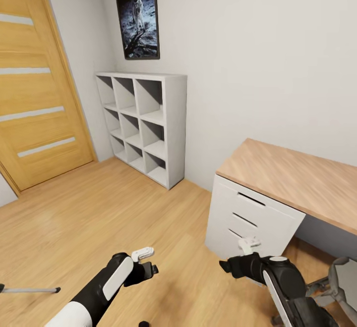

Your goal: Attach the digital camera to the camera tripod in the bedroom.

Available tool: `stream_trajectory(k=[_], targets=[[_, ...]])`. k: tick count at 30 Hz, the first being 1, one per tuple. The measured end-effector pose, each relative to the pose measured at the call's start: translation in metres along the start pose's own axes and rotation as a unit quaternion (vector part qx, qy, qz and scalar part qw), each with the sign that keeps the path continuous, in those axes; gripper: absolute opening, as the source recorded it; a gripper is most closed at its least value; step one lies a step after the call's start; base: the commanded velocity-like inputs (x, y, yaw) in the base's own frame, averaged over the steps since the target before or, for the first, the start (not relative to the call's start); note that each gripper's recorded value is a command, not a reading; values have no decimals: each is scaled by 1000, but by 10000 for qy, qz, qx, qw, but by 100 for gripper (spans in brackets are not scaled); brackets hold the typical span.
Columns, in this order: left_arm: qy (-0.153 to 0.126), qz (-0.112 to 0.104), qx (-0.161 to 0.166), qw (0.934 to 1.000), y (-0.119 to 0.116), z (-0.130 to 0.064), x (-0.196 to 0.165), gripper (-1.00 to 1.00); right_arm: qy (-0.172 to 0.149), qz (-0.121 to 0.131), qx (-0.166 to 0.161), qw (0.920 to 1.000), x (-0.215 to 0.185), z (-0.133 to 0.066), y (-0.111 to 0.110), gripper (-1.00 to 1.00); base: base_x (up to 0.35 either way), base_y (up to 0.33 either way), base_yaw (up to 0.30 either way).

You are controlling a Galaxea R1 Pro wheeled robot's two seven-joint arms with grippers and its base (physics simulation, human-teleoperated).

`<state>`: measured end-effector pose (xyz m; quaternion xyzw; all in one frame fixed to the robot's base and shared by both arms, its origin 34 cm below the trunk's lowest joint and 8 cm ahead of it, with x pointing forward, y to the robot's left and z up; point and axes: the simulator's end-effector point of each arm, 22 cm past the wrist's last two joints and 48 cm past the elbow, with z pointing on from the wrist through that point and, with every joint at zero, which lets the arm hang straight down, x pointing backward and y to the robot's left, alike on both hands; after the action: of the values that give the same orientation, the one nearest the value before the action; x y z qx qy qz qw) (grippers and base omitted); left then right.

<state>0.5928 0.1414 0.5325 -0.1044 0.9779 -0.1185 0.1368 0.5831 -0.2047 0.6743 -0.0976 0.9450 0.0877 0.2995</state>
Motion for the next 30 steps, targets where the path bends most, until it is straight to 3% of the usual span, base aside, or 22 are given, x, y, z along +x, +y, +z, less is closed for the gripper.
stream_trajectory(k=[4,11,17,30], targets=[[-130,-15,-83,9999,15,1,-17,100,-319,-269,-201,9989,-41,3,28,100,0,0,0],[-397,-311,-39,9987,38,-13,-65,100,-594,-354,-368,9969,-72,7,50,100,0,0,0],[-785,-342,185,9962,30,-28,-93,100,-774,-399,-396,9954,-86,11,53,100,0,0,0],[-891,-371,82,9953,43,-11,-88,100,-824,-389,-438,9949,-72,28,53,100,0,0,0]])
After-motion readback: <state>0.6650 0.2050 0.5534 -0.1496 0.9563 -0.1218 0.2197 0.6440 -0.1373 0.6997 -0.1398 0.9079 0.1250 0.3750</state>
